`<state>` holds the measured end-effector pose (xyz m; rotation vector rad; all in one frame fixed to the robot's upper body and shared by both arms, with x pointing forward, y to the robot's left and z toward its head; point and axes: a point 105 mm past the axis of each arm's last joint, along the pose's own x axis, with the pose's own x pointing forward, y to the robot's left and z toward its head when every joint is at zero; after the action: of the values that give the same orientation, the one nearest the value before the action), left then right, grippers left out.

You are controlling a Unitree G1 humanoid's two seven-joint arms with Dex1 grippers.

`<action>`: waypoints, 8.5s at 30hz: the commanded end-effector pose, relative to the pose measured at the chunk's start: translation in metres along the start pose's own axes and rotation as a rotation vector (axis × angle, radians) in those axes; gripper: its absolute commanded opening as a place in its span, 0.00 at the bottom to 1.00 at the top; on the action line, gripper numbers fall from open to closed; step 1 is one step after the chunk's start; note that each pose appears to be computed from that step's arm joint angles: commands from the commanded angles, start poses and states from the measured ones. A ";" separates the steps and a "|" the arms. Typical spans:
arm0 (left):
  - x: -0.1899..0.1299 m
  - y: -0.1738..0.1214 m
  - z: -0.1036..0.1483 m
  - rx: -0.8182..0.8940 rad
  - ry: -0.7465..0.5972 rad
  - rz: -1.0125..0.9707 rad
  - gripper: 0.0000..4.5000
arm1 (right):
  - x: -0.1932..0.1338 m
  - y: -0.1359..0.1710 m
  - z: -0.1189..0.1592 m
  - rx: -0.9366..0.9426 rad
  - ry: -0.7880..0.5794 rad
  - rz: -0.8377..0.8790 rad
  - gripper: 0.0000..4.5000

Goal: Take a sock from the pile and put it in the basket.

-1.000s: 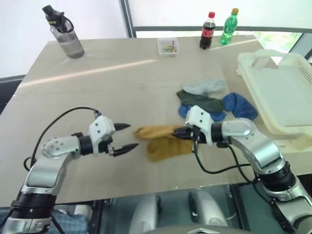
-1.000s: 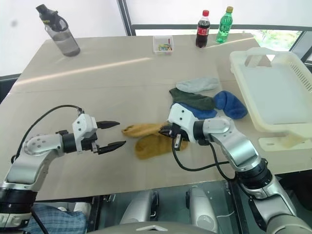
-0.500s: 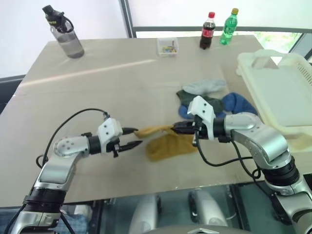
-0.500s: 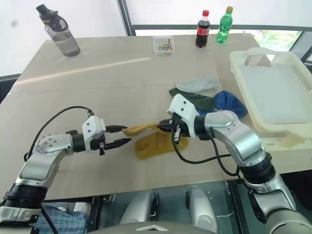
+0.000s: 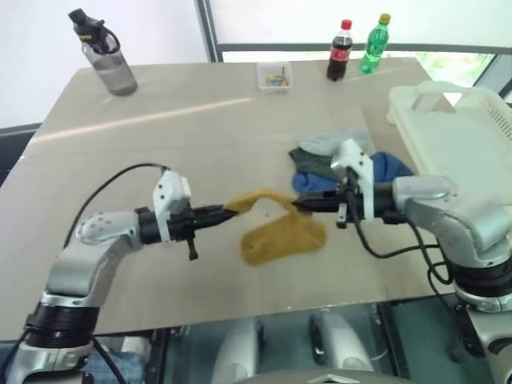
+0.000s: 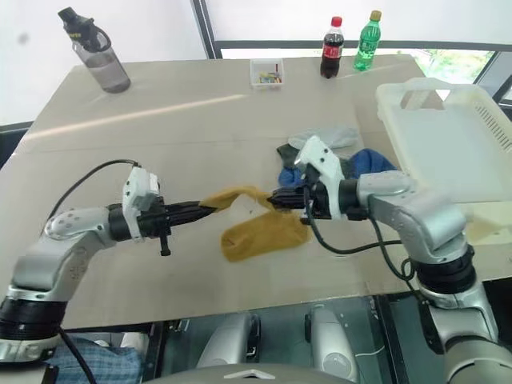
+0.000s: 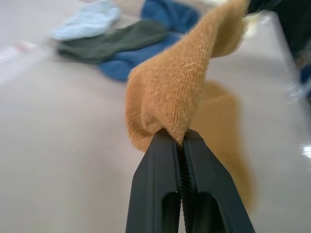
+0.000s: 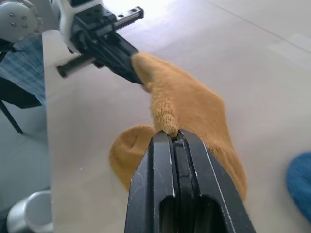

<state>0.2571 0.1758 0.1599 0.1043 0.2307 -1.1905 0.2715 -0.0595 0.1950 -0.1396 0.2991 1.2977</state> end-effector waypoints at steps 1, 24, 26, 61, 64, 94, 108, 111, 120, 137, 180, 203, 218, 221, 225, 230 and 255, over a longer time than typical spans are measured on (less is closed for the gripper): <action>-0.006 -0.033 0.016 -0.110 -0.035 -0.147 0.03 | -0.014 0.018 0.004 0.013 0.019 0.080 0.00; 0.022 -0.058 -0.031 -0.369 0.162 -0.114 0.03 | -0.020 -0.002 -0.037 0.149 0.256 0.043 0.00; 0.024 -0.056 -0.033 -0.374 0.171 -0.110 0.03 | -0.015 -0.010 -0.035 0.141 0.239 0.011 0.00; 0.018 -0.018 -0.047 -0.421 0.195 0.081 0.60 | 0.020 -0.055 -0.022 0.034 0.079 -0.205 0.38; 0.017 -0.017 -0.049 -0.418 0.201 0.085 0.90 | 0.016 -0.062 -0.017 0.057 0.043 -0.242 0.69; -0.002 -0.012 -0.040 -0.156 0.083 0.088 0.99 | 0.033 -0.017 -0.042 -0.233 -0.163 -0.167 0.79; -0.004 -0.024 -0.052 -0.109 0.095 0.076 0.99 | 0.003 -0.045 -0.045 -0.245 -0.122 -0.374 0.79; -0.004 -0.024 -0.052 -0.110 0.096 0.078 0.99 | -0.006 -0.041 -0.036 -0.234 -0.174 -0.385 0.79; -0.003 -0.021 -0.046 -0.100 0.069 0.090 0.99 | 0.004 -0.026 -0.056 -0.481 0.020 -0.191 0.79; -0.002 -0.027 -0.041 -0.087 0.049 0.085 0.99 | 0.045 -0.035 -0.042 -0.586 0.147 0.411 0.79; 0.025 0.008 -0.051 -0.494 0.064 0.249 0.99 | 0.012 -0.022 -0.049 -0.153 0.081 -0.096 0.79; 0.071 -0.004 -0.068 -0.773 0.141 0.173 0.99 | -0.026 -0.038 -0.112 -0.403 0.355 -0.240 0.79; 0.079 -0.012 -0.050 -0.803 0.034 0.039 0.99 | -0.020 -0.038 -0.106 -0.398 0.314 -0.257 0.79; 0.079 -0.010 -0.041 -0.815 -0.011 0.015 0.99 | -0.020 -0.038 -0.104 -0.399 0.312 -0.257 0.79; 0.079 -0.016 -0.035 -0.803 -0.021 -0.036 0.99 | -0.021 -0.038 -0.101 -0.408 0.308 -0.257 0.79; 0.083 -0.018 -0.023 -0.780 -0.058 -0.091 0.99 | -0.021 -0.037 -0.098 -0.414 0.307 -0.256 0.79; 0.136 -0.030 0.001 -0.660 -0.059 -0.314 0.99 | -0.016 -0.032 -0.076 -0.440 0.245 -0.289 0.79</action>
<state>0.2766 0.0452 0.1234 -0.5742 0.6248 -1.3374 0.2854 -0.1067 0.1044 -0.6829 0.2674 1.0649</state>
